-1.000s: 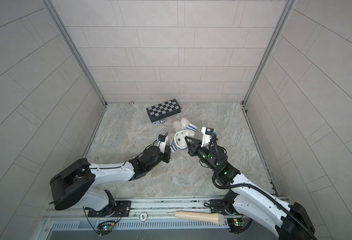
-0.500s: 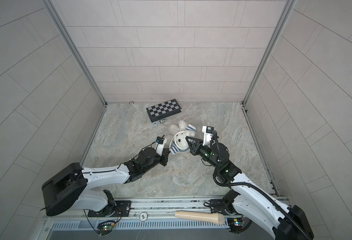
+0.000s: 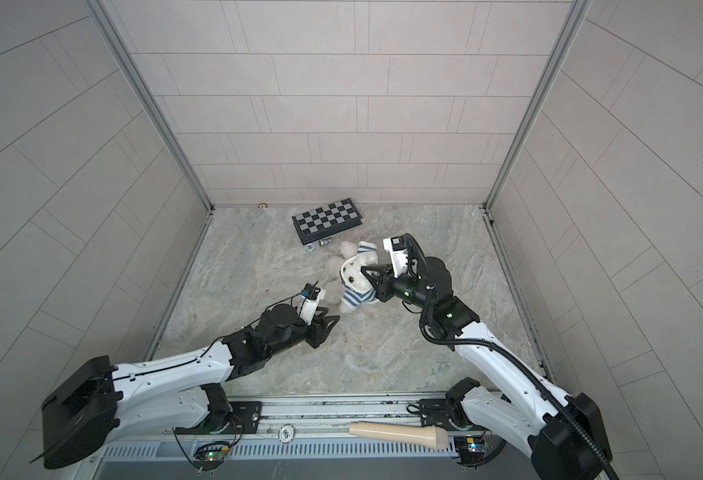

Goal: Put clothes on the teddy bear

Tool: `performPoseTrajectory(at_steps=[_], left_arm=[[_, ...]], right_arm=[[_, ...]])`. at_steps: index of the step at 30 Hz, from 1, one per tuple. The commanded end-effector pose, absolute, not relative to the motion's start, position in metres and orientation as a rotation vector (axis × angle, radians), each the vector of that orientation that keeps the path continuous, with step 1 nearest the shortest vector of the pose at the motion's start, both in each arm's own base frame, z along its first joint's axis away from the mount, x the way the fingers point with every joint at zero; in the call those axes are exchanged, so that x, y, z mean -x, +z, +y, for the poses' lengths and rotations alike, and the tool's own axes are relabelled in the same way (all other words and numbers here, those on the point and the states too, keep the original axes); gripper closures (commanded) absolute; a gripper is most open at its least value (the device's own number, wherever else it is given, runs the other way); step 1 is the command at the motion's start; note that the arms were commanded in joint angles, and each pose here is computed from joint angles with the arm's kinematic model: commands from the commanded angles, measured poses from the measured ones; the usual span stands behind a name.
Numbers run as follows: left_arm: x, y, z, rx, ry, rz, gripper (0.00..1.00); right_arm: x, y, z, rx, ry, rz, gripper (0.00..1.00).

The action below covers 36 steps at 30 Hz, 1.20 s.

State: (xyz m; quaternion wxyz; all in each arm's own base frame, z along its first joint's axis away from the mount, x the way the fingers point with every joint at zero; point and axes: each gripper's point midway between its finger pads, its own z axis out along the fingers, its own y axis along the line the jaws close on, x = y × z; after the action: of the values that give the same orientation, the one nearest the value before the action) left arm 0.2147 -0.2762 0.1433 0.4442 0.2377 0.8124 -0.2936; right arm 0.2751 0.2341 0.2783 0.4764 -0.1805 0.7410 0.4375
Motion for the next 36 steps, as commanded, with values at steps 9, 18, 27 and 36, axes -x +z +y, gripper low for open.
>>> performPoseTrajectory(at_steps=[9,18,27,36], left_arm=[[-0.227,0.217,-0.234,-0.396,-0.947,2.012,0.43],[-0.246,0.25,-0.211,-0.291,-1.025,2.004,0.46],[-0.237,0.282,-0.229,-0.429,-1.11,1.957,0.32],[-0.235,0.256,-0.256,-0.514,-1.08,2.05,0.36]], right_arm=[[-0.216,0.247,0.266,1.311,0.741,1.639,1.0],[-0.201,0.229,0.265,1.54,0.533,1.46,1.0],[-0.19,0.22,0.271,1.675,0.357,1.333,1.0],[-0.18,0.219,0.28,1.754,0.287,1.269,1.0]])
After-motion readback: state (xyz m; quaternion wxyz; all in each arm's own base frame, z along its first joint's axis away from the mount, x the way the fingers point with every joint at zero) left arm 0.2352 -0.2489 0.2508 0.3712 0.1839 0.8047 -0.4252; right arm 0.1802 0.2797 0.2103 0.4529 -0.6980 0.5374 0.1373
